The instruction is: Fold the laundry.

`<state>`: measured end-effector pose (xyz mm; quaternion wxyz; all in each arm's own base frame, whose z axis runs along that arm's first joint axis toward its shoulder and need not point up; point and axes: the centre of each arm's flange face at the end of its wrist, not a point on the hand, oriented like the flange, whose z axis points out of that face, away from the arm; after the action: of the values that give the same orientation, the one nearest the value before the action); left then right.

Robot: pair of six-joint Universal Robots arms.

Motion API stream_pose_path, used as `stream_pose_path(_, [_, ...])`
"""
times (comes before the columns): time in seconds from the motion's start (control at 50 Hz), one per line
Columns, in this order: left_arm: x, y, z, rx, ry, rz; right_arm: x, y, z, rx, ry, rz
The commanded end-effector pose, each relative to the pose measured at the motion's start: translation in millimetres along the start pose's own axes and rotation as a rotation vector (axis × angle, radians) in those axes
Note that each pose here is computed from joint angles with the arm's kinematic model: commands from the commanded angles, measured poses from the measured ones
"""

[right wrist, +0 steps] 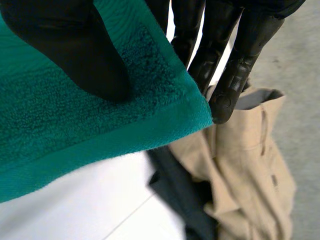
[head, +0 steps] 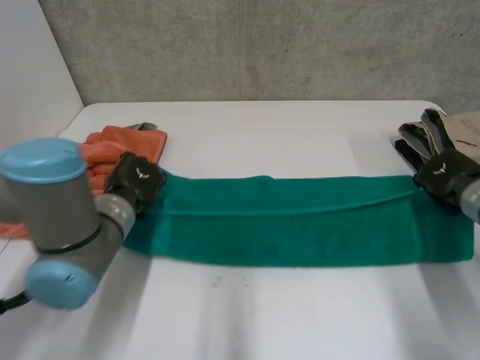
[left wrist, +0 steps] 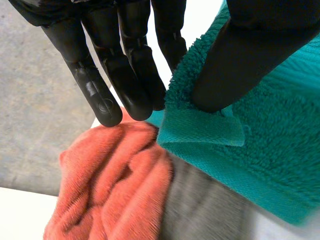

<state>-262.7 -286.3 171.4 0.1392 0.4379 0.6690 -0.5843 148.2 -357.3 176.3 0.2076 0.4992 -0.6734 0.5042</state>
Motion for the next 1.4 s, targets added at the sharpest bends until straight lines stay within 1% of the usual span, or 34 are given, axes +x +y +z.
stream_pose_path(0.02, [6.5, -1.0, 52.6, 0.002, -0.08, 0.007, -4.8, -5.7, 48.4, 0.056, 0.112, -0.052])
stream_pose_path(0.1, [7.8, -7.7, 78.4, 0.065, -0.134, 0.001, -6.7, -2.5, 77.3, 0.081, 0.188, -0.073])
stream_pose_path(0.16, [4.0, -13.3, 89.9, 0.119, -0.186, -0.009, -8.6, -1.8, 89.6, 0.073, 0.236, -0.077])
stream_pose_path(0.22, [5.4, -16.9, 92.0, 0.148, -0.207, -0.012, -8.5, -6.6, 94.8, 0.072, 0.284, -0.073])
stream_pose_path(0.24, [6.1, -20.0, 91.5, 0.165, -0.218, -0.011, -4.4, -10.8, 96.0, 0.082, 0.324, -0.072])
stream_pose_path(0.3, [6.4, -25.1, 87.7, 0.182, -0.225, -0.012, 1.9, -19.2, 93.8, 0.11, 0.363, -0.052])
stream_pose_path(0.34, [8.4, -31.0, 80.1, 0.196, -0.217, -0.012, 11.9, -24.5, 86.2, 0.134, 0.391, 0.008])
stream_pose_path(0.38, [2.3, -39.2, 68.5, 0.213, -0.223, -0.016, 20.4, -28.7, 77.8, 0.153, 0.403, 0.064])
stream_pose_path(0.4, [-1.6, -41.5, 64.5, 0.217, -0.229, -0.019, 30.4, -35.1, 66.0, 0.179, 0.416, 0.129])
stream_pose_path(0.46, [-10.0, -49.0, 47.7, 0.231, -0.234, -0.029, 45.2, -46.5, 42.9, 0.235, 0.428, 0.236])
stream_pose_path(0.48, [-10.8, -49.1, 44.0, 0.231, -0.233, -0.031, 51.0, -51.0, 29.3, 0.268, 0.417, 0.299])
stream_pose_path(0.54, [-13.4, -49.7, 28.9, 0.228, -0.227, -0.034, 52.5, -48.2, 14.1, 0.29, 0.361, 0.363])
stream_pose_path(0.64, [-13.6, -47.4, 9.3, 0.221, -0.21, -0.051, 41.7, -18.8, -10.6, 0.212, 0.163, 0.44])
stream_pose_path(0.7, [-10.8, -43.8, 2.0, 0.213, -0.194, -0.077, 37.4, -5.3, -19.4, 0.159, 0.093, 0.475])
stream_pose_path(0.72, [-9.6, -42.4, 0.8, 0.21, -0.189, -0.084, 31.8, 4.2, -23.2, 0.116, 0.046, 0.5])
stream_pose_path(0.78, [-4.6, -38.3, -2.5, 0.199, -0.172, -0.104, 23.2, 14.8, -28.1, 0.068, -0.013, 0.532])
stream_pose_path(0.84, [-2.1, -36.1, -3.0, 0.195, -0.163, -0.108, 15.3, 24.7, -29.2, 0.032, -0.039, 0.525])
stream_pose_path(0.96, [2.6, -30.4, -0.8, 0.18, -0.148, -0.11, -7.1, 55.8, -12.2, -0.023, -0.064, 0.458])
stream_pose_path(1.06, [2.8, -31.2, 0.3, 0.189, -0.154, -0.111, -13.3, 71.1, 3.3, -0.016, -0.055, 0.445])
stream_pose_path(1.16, [2.8, -31.2, 0.4, 0.191, -0.156, -0.112, -23.9, 79.0, 14.8, -0.009, -0.084, 0.445])
stream_pose_path(1.32, [4.9, -37.4, -5.6, 0.21, -0.149, -0.109, 3.0, 100.6, 18.1, -0.036, 0.022, 0.453])
stream_pose_path(1.34, [5.5, -37.4, -6.8, 0.21, -0.147, -0.108, 13.9, 104.0, 15.8, -0.048, 0.066, 0.435])
stream_pose_path(1.4, [1.1, -39.8, -12.3, 0.218, -0.156, -0.107, 33.0, 104.6, 8.5, -0.061, 0.128, 0.408])
